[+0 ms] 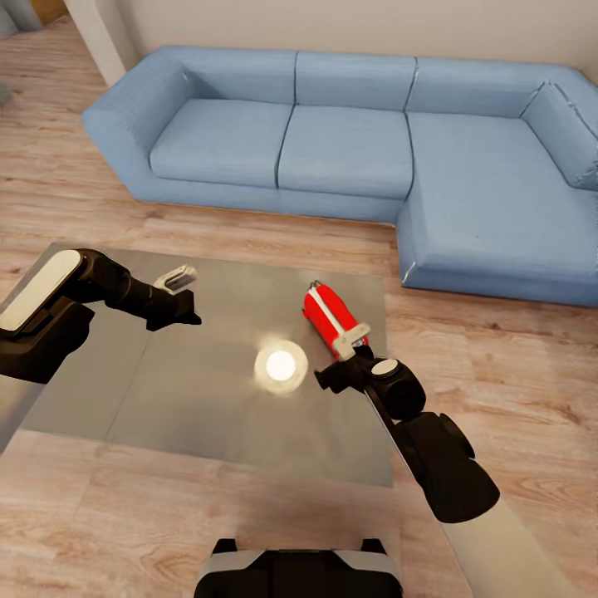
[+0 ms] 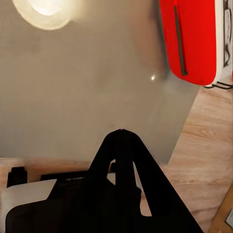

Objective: Turn on the radio receiver that's on the table in the living room.

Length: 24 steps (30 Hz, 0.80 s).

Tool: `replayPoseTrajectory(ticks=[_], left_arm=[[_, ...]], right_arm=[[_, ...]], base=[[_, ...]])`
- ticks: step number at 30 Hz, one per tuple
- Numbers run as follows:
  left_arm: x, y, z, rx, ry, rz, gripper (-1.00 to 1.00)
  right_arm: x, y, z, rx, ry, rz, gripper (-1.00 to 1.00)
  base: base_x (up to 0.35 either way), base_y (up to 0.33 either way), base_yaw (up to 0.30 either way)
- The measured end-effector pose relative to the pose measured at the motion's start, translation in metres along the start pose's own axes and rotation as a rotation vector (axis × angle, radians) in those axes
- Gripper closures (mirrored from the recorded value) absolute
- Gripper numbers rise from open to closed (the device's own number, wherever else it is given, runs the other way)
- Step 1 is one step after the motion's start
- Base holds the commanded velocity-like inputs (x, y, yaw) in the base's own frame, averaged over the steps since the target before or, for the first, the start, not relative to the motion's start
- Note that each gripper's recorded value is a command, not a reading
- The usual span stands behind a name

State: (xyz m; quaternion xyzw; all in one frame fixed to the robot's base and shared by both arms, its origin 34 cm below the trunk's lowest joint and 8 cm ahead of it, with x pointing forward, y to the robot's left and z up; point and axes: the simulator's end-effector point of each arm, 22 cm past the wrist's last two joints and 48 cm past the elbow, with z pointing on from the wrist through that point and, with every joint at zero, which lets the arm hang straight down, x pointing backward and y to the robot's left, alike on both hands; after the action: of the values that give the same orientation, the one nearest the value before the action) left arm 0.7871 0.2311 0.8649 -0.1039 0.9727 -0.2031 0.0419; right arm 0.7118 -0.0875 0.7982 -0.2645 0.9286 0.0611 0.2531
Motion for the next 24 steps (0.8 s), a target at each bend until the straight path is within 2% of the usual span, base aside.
replayPoseTrajectory(ticks=[5, 20, 24], left_arm=[[-0.001, -0.003, -0.005, 0.002, -0.008, 0.005, 1.00], [-0.003, -0.008, -0.014, 0.005, -0.021, 0.013, 1.00], [0.006, -0.007, -0.009, -0.022, -0.002, 0.040, 1.00]], right_arm=[[-0.003, -0.001, -0.003, 0.003, -0.006, -0.002, -1.00], [-0.010, -0.004, -0.011, 0.013, -0.020, -0.005, -1.00], [-0.009, -0.011, -0.013, 0.026, -0.020, -0.005, -1.00]], base=[[-0.203, 0.000, 0.066], [-0.008, 0.000, 0.017], [0.000, 0.000, 0.000]])
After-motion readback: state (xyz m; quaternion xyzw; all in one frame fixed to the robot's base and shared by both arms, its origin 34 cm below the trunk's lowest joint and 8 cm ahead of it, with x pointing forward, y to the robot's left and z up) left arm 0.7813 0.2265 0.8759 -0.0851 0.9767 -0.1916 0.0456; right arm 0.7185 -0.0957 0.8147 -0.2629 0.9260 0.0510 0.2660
